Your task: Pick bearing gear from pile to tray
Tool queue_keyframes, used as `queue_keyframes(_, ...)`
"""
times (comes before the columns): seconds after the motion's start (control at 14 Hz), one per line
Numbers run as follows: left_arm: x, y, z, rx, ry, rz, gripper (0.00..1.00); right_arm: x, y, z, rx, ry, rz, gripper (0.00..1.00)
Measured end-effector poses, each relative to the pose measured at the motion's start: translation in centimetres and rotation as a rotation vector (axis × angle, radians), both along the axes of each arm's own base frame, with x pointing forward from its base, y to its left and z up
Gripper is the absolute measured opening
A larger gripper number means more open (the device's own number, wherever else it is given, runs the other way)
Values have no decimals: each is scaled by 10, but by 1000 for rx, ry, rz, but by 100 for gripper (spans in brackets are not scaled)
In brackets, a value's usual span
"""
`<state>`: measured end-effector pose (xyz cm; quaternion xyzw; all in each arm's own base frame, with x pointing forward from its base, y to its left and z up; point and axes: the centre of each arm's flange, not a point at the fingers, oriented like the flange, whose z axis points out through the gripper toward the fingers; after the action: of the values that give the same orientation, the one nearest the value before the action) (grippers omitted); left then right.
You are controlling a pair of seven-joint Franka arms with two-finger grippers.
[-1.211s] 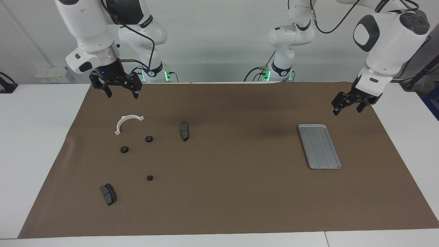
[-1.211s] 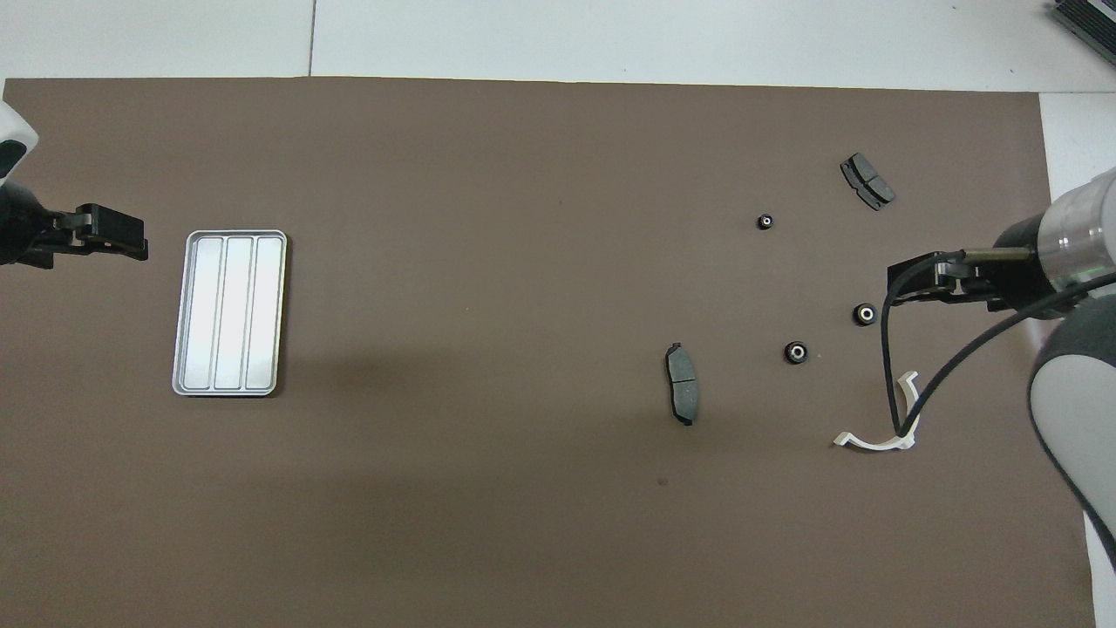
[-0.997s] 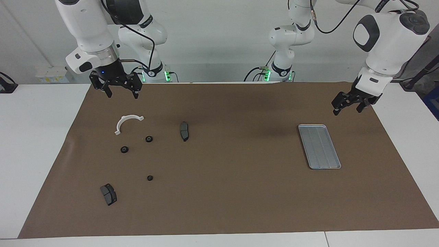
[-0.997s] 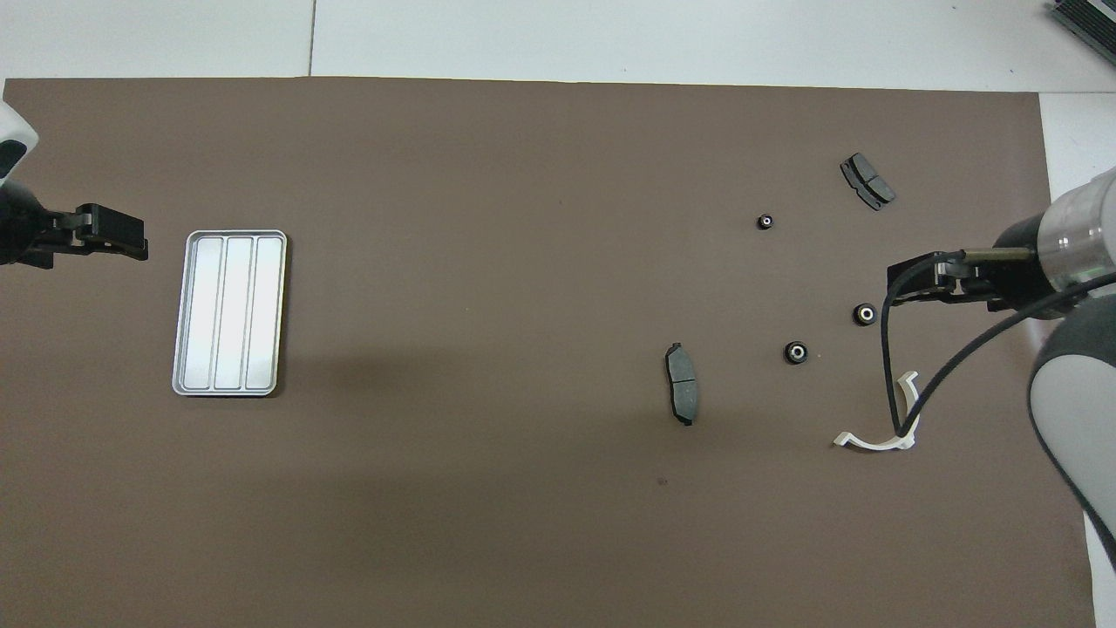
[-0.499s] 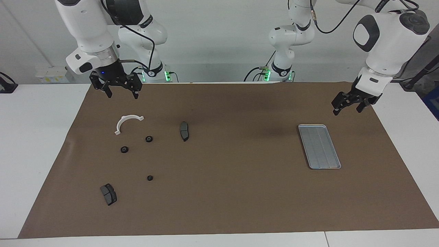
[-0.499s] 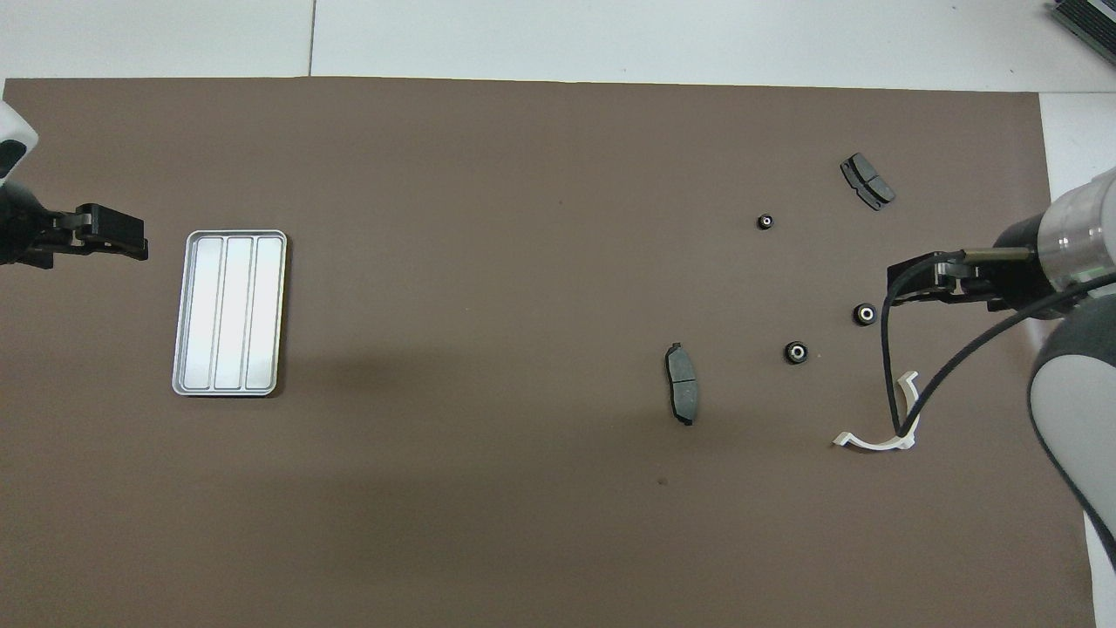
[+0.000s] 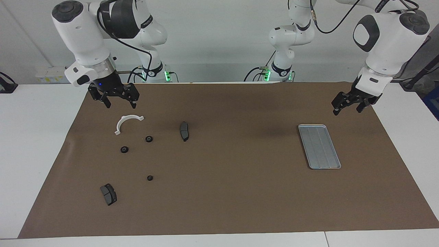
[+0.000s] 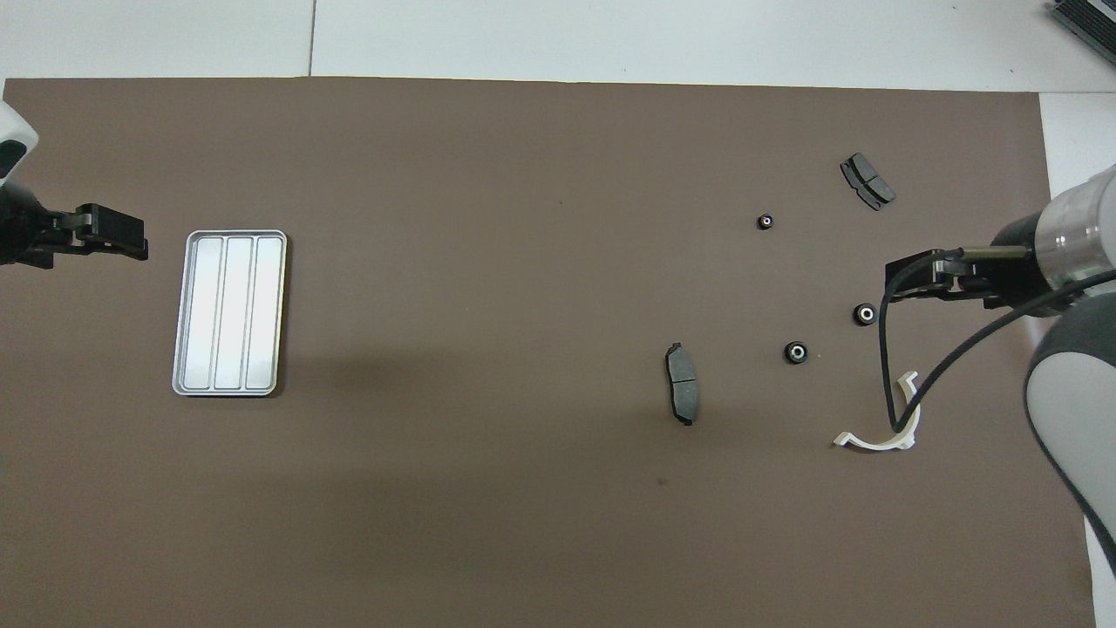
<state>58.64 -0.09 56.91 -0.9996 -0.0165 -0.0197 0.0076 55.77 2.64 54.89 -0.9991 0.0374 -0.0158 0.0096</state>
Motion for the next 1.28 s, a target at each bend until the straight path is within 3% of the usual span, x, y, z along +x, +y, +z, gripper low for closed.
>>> queue_keyframes(0.5,0,0,-1,0,3,0,100,7,-35,-119,0,13,5,100)
queue_keyframes(0.85,0,0,-2,0,5,0,100,13,-62,-190,-1,-11,32,100)
queue_keyframes(1.28,-1,0,-4,0,9,0,100,16,-70,-240,-3,-36,32,100)
